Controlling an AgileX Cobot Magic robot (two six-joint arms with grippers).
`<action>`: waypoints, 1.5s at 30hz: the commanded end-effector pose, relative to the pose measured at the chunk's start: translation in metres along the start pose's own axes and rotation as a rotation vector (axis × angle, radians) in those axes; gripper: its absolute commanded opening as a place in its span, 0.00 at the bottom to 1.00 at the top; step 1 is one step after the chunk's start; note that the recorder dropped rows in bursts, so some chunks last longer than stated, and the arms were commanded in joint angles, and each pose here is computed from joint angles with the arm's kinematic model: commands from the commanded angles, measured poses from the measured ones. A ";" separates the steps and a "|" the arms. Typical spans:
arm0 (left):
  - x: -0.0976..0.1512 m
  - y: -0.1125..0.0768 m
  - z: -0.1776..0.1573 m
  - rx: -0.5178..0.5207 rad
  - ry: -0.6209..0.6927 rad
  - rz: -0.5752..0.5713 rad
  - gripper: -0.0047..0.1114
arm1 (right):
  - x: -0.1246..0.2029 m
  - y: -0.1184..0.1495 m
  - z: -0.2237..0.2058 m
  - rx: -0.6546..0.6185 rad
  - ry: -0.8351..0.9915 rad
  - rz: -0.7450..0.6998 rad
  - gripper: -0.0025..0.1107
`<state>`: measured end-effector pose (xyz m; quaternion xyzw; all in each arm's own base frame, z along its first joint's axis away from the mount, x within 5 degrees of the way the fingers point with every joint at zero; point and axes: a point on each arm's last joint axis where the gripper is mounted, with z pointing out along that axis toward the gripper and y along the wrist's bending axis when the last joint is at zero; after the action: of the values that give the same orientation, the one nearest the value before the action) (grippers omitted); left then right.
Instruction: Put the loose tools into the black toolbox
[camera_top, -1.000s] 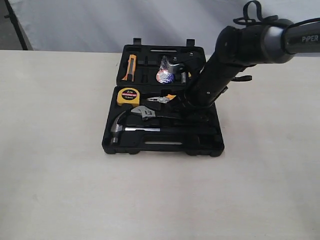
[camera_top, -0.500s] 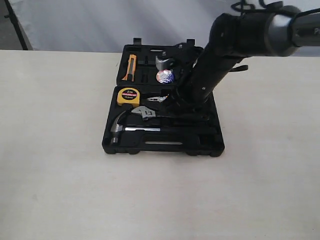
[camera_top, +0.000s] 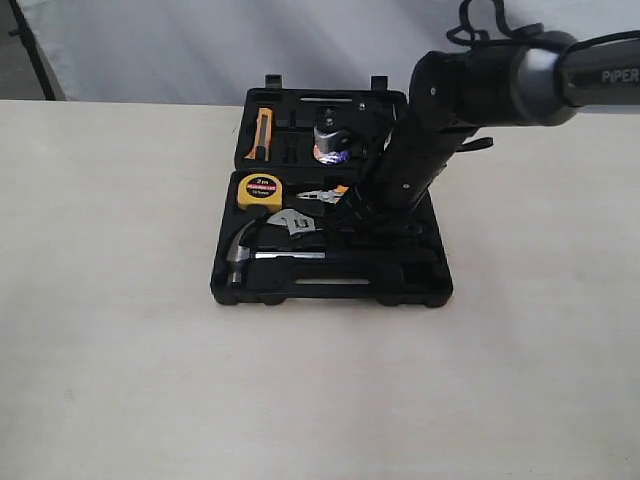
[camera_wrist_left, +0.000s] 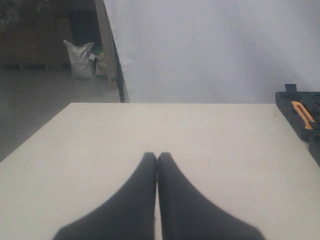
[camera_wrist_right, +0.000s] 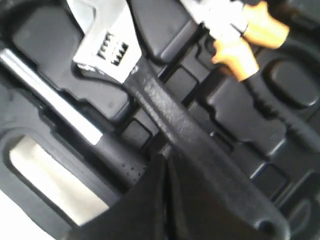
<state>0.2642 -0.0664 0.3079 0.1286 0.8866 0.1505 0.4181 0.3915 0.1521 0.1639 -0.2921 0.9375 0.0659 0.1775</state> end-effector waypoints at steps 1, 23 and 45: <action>0.002 0.000 -0.001 0.014 -0.007 -0.022 0.05 | -0.006 -0.004 -0.016 0.031 -0.067 -0.004 0.02; 0.002 0.000 -0.001 0.014 -0.007 -0.022 0.05 | 0.022 -0.012 0.068 0.045 0.116 -0.011 0.02; 0.002 0.000 -0.001 0.014 -0.007 -0.022 0.05 | 0.004 -0.007 -0.026 0.048 -0.041 0.087 0.02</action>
<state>0.2642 -0.0664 0.3079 0.1286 0.8866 0.1505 0.4181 0.3888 0.1468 0.1837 -0.2627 0.9410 0.0540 0.2064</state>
